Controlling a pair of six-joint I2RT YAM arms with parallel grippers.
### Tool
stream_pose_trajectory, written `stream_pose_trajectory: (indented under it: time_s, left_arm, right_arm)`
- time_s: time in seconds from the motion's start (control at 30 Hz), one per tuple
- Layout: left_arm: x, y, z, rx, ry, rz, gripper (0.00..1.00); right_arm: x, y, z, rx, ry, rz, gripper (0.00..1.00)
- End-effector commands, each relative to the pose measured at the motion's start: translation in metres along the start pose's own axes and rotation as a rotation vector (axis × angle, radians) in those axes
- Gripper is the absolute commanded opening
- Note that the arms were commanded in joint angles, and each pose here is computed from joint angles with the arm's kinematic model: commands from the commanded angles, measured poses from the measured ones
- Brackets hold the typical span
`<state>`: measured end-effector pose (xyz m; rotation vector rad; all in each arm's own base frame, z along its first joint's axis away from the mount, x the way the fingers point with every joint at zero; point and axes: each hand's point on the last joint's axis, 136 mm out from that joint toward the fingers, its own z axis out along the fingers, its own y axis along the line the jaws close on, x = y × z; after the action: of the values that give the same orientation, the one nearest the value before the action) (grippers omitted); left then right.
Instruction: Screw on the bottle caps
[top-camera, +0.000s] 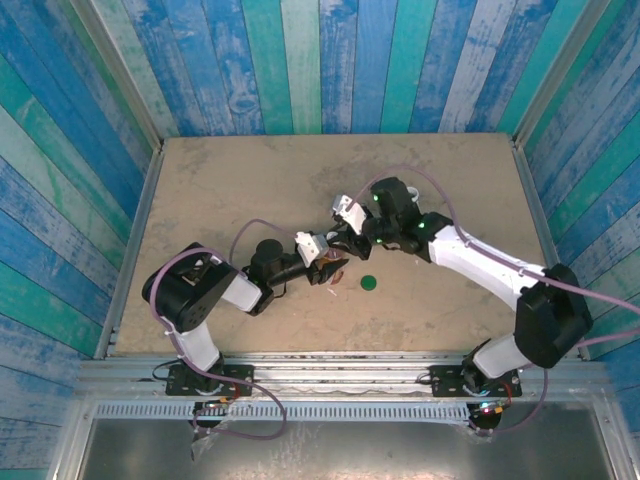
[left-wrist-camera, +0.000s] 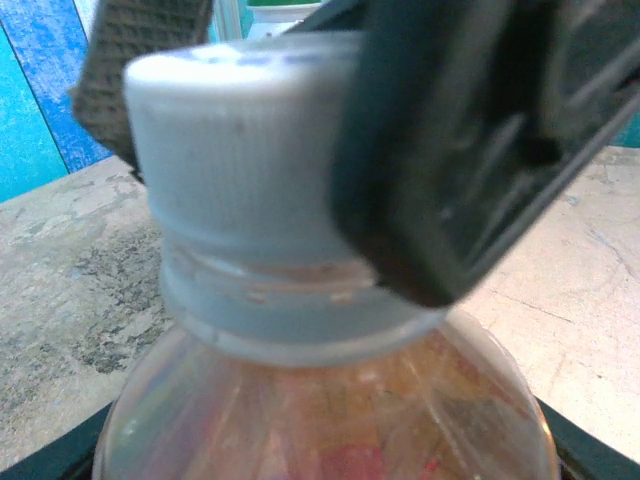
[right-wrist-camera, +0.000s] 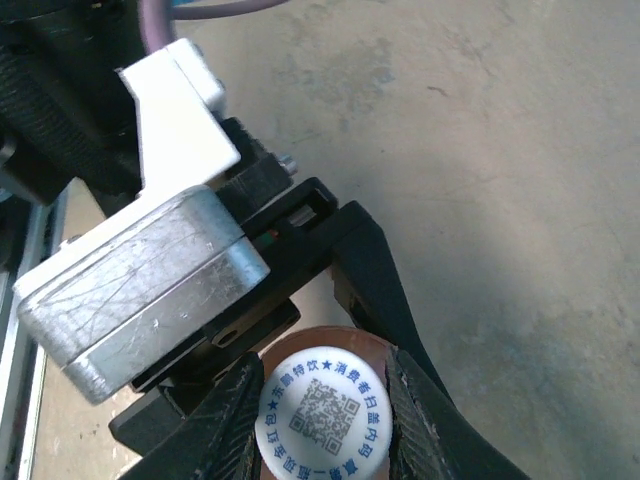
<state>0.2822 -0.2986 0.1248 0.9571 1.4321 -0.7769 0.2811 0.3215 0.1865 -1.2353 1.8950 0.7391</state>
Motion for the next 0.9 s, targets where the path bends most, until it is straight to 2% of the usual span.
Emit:
stream_pose_trajectory:
  time_s: [0.0,0.07,0.1,0.2,0.3,0.47,0.53,0.87]
  left_arm:
    - [-0.008,0.004,-0.001,-0.027,-0.028,0.024,0.67]
    - [-0.008,0.006,0.0,-0.033,-0.03,0.014,0.65]
    - [-0.009,0.005,0.0,-0.029,-0.034,0.007,0.65]
    - [-0.013,0.003,0.0,-0.017,-0.048,0.002,0.64]
    - [-0.018,-0.001,-0.002,0.004,-0.052,-0.002,0.65]
    - [-0.029,-0.01,-0.007,0.047,-0.048,0.003,0.65]
    - [-0.031,-0.014,-0.01,0.064,-0.043,0.008,0.66]
    - [-0.064,-0.053,-0.025,0.293,-0.077,0.032,0.66]
  right_arm:
    - [0.023,-0.034,-0.003,0.311,0.019,0.214,0.27]
    - [0.026,-0.037,-0.009,0.47,0.029,0.216,0.27]
    - [0.025,-0.034,-0.01,0.498,0.025,0.223,0.27]
    - [0.017,-0.016,-0.006,0.441,0.007,0.187,0.32]
    - [0.01,-0.018,-0.016,0.446,-0.023,0.131,0.37]
    - [-0.009,0.0,-0.043,0.238,-0.123,-0.03,0.55]
    - [-0.015,0.011,-0.058,0.141,-0.176,-0.079,0.58]
    - [-0.029,0.076,-0.085,-0.315,-0.232,-0.196,0.59]
